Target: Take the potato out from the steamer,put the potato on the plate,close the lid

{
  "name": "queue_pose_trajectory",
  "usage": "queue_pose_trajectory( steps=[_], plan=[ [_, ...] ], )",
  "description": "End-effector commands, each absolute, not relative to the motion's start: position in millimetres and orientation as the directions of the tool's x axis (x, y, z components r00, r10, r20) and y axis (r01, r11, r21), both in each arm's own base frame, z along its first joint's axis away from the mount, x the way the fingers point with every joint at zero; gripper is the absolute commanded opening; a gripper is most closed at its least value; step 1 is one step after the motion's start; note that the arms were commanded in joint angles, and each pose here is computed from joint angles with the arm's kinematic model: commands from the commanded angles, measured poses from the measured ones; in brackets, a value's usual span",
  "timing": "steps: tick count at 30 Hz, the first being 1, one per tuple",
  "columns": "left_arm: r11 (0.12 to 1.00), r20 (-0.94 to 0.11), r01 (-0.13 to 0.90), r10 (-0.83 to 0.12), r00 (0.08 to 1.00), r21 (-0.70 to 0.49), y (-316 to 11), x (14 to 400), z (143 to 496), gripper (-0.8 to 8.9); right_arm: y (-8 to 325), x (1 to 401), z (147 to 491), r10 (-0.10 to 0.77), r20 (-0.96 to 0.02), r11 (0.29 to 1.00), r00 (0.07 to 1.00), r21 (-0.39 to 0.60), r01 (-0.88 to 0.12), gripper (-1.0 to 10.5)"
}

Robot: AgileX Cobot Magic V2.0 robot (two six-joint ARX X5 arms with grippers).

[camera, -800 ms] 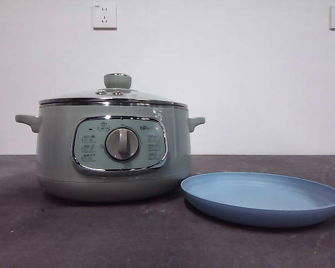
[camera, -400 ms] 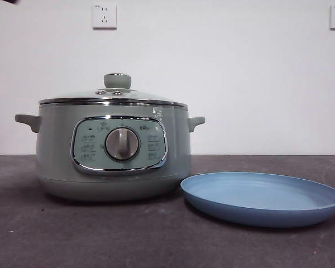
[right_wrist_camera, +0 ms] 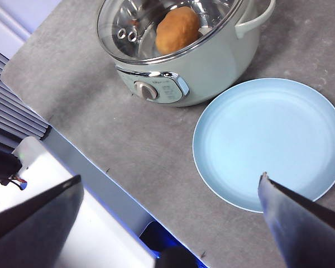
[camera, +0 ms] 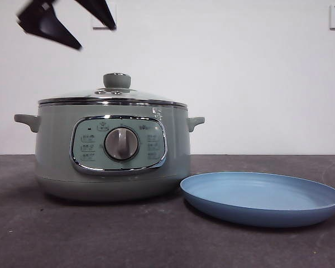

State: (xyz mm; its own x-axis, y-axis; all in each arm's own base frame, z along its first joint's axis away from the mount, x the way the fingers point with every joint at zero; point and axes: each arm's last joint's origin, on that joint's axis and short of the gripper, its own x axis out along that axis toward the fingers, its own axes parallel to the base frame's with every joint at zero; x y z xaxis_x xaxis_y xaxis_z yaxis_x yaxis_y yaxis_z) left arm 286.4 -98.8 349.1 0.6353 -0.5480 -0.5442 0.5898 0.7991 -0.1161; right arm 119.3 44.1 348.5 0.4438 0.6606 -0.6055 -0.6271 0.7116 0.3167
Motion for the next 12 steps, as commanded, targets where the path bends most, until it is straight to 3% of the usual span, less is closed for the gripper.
queue_pose_trajectory(
  steps=[1,8,12],
  plan=[
    [0.791,-0.567,0.602,-0.547,0.616,-0.11,-110,304,337,6.26,44,119,349,0.66,-0.602,0.712,0.448,0.312,-0.629,6.6],
    [0.802,-0.626,0.592,-0.5,0.599,-0.074,-137,329,304,6.25,44,119,349,0.658,-0.603,0.714,0.45,0.31,-0.628,6.6],
    [0.818,-0.641,0.575,-0.457,0.617,-0.031,-146,326,302,6.24,44,120,350,0.658,-0.601,0.714,0.453,0.308,-0.629,6.6]
  ],
)
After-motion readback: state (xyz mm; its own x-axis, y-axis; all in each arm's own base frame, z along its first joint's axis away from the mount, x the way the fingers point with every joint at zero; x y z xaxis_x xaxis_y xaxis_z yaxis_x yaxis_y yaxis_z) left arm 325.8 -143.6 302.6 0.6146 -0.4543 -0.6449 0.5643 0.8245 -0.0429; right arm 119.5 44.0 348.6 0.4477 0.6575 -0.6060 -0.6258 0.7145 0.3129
